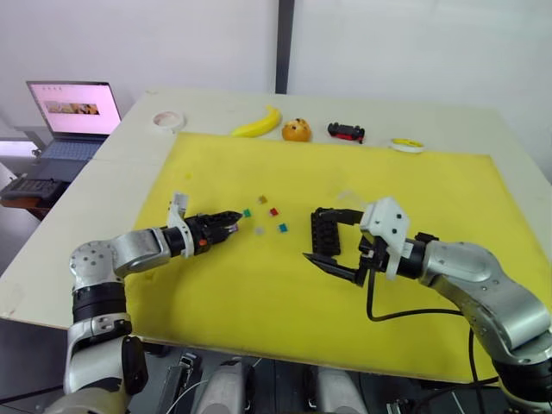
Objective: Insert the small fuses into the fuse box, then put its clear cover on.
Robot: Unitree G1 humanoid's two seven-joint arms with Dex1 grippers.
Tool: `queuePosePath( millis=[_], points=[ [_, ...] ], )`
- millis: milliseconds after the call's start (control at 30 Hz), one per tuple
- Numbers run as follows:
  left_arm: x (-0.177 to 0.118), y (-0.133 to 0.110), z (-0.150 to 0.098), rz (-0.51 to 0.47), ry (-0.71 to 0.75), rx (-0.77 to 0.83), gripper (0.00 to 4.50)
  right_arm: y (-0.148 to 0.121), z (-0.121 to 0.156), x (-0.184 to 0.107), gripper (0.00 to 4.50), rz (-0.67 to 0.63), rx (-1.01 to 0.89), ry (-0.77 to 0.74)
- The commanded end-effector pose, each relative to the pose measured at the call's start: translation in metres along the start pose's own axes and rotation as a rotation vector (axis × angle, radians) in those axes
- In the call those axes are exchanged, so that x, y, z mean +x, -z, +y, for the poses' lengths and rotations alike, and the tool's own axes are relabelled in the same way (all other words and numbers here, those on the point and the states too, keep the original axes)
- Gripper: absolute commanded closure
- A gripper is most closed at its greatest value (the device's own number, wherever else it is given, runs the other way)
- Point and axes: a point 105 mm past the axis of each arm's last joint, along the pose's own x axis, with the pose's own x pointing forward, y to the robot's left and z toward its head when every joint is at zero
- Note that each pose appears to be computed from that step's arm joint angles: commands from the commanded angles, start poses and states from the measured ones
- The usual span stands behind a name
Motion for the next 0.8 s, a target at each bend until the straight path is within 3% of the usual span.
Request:
queuePosePath(
  millis=[33, 133, 200, 667, 767, 800],
  points=[
    [0.0040, 0.0095, 0.0060, 0.039, -0.012, -0.016, 1.27, -0.0095, -0.0020, -0.0051, 0.00, -0.017, -0.045, 0.017],
    [0.0030, 0.0099, 0.0070, 0.038, -0.011, -0.017, 1.27, -0.0089, -0.0019, -0.0053, 0.00, -0.015, -0.045, 0.016],
    [0.0020, 0.0101, 0.0078, 0.038, -0.013, -0.016, 1.83, -0.0087, -0.0017, -0.0052, 0.00, -0.015, -0.044, 0.015],
    [0.0003, 0.0101, 0.0119, 0.035, -0.024, -0.028, 1.83, -0.0092, -0.0029, -0.0048, 0.00, -0.015, -0.046, 0.017],
    [0.0009, 0.0105, 0.0125, 0.038, -0.025, -0.028, 2.66, -0.0096, -0.0038, -0.0050, 0.00, -0.015, -0.046, 0.019],
    [0.0007, 0.0113, 0.0137, 0.041, -0.030, -0.028, 2.66, -0.0098, -0.0037, -0.0051, 0.00, -0.016, -0.046, 0.019]
  ],
)
